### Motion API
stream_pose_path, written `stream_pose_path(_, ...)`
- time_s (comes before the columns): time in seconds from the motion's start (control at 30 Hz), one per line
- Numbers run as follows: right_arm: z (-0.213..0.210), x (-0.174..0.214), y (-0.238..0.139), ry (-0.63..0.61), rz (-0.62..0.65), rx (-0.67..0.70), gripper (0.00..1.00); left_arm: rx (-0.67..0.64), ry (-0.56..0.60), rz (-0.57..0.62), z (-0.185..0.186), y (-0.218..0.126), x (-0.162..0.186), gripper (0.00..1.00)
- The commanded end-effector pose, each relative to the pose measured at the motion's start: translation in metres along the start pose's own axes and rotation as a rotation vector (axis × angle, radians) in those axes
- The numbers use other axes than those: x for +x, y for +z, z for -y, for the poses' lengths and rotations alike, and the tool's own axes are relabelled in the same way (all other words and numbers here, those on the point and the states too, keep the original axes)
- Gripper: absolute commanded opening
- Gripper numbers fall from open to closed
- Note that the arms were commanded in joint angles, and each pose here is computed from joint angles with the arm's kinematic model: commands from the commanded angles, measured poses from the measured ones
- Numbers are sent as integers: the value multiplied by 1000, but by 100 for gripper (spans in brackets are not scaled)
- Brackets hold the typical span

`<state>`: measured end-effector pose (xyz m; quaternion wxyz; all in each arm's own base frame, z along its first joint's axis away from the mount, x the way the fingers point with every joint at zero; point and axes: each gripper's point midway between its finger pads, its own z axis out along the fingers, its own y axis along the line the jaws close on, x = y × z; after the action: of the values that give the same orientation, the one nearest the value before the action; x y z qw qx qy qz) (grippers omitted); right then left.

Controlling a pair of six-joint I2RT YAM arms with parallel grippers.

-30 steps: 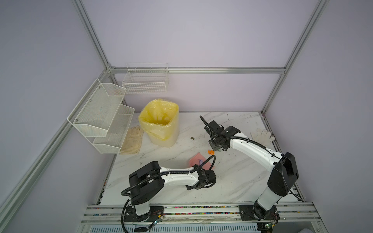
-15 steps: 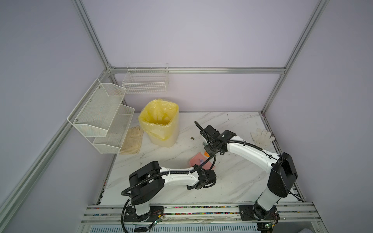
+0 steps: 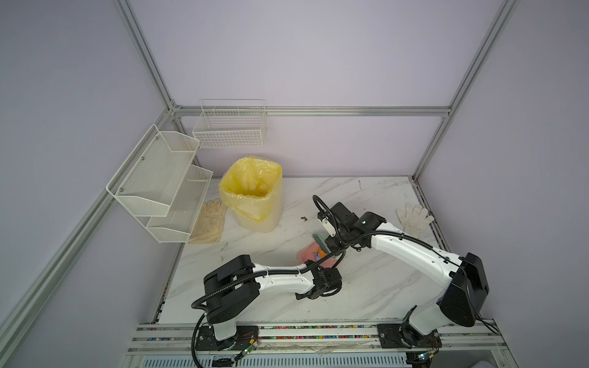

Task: Sweep away the paper scraps from the table
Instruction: 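Sweep the orange and lavender scraps into the pink dustpan with the right-held brush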

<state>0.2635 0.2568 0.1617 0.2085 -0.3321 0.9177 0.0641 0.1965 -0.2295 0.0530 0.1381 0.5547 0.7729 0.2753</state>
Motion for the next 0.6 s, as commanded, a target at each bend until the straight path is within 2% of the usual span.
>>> stream_pose_path(0.0,-14,9,-2,-17,-20,-72,0,-14,9,13,-2,0,0,14)
stream_pose_path(0.13,-26,8,-11,1,-7,-138,0,-20,4,14,-3,-1,1,14)
stream_pose_path(0.27,-30,-8,-37,49,87,-181,0,-26,-3,15,-5,-2,2,15)
stream_pose_path(0.37,-21,-19,-55,114,149,-142,0,-32,-7,15,-6,-3,2,15)
stream_pose_path(0.57,4,-20,-63,229,168,-13,0,-50,-20,22,-11,-5,2,15)
